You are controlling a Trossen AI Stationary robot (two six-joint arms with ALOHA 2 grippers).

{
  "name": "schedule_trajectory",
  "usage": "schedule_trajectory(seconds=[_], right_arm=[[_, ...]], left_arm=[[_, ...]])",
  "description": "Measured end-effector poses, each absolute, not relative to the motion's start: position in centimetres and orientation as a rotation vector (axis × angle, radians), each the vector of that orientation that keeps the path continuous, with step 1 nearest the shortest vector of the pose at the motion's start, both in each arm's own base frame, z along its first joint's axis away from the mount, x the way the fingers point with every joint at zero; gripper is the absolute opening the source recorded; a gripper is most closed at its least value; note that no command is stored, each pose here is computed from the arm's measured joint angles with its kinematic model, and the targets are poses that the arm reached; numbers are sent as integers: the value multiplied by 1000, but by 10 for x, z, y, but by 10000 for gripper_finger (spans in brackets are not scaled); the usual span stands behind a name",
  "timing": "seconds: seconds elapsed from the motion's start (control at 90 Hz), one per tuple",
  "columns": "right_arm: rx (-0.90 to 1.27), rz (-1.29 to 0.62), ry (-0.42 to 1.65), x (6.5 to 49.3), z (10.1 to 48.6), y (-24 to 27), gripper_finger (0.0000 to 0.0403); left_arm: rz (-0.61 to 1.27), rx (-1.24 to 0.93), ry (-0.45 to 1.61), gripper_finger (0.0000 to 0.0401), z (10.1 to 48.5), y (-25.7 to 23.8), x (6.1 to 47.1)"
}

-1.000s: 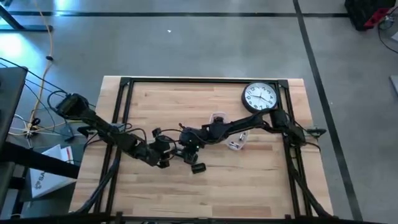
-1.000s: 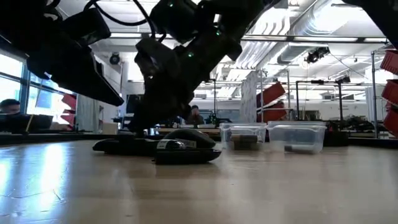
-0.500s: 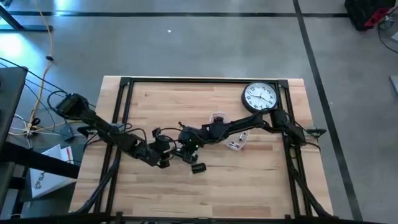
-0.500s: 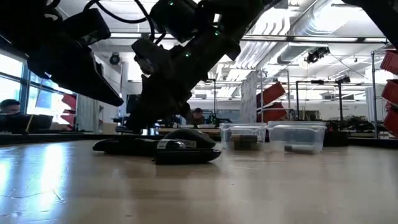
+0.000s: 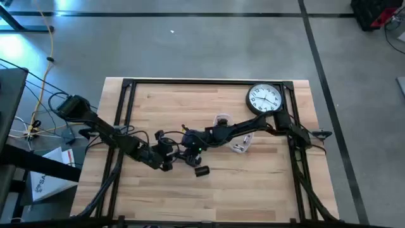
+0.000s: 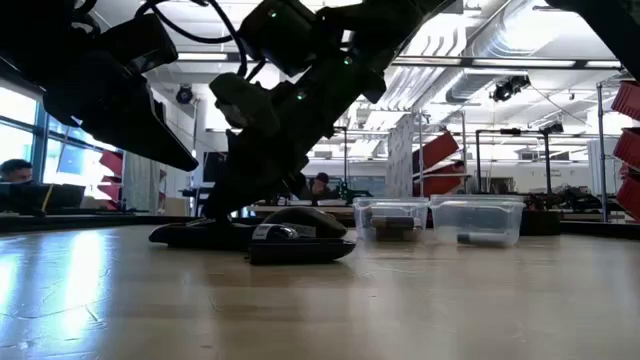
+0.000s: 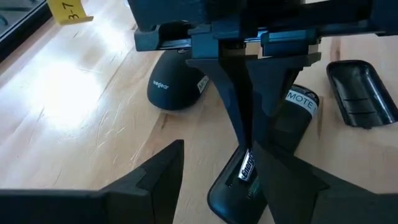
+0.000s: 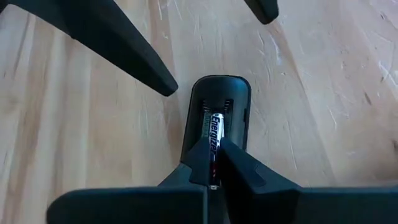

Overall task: Insert battery
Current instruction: Insert the silver battery into the remote battery compartment

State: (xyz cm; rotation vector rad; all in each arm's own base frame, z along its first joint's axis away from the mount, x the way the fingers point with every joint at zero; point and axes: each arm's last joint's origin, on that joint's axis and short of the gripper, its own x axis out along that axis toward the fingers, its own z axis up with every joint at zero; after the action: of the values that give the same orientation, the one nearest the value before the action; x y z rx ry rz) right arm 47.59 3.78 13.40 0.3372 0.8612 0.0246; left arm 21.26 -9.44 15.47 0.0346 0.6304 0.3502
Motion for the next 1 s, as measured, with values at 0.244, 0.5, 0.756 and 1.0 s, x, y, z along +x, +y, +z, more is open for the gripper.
schedule_trajectory(seconds=[0.244, 0.5, 0.756, 1.0], right_arm=[[349, 12, 860, 476, 134, 38, 0], [330, -17, 832, 478, 135, 37, 0], [313, -11, 817, 478, 137, 37, 0], [92, -91, 859, 449, 201, 42, 0]], left_arm=[[346, 31, 631, 177, 155, -95, 213], [349, 15, 628, 177, 155, -95, 213], [349, 19, 618, 177, 158, -97, 209], [387, 18, 557, 177, 174, -100, 193]])
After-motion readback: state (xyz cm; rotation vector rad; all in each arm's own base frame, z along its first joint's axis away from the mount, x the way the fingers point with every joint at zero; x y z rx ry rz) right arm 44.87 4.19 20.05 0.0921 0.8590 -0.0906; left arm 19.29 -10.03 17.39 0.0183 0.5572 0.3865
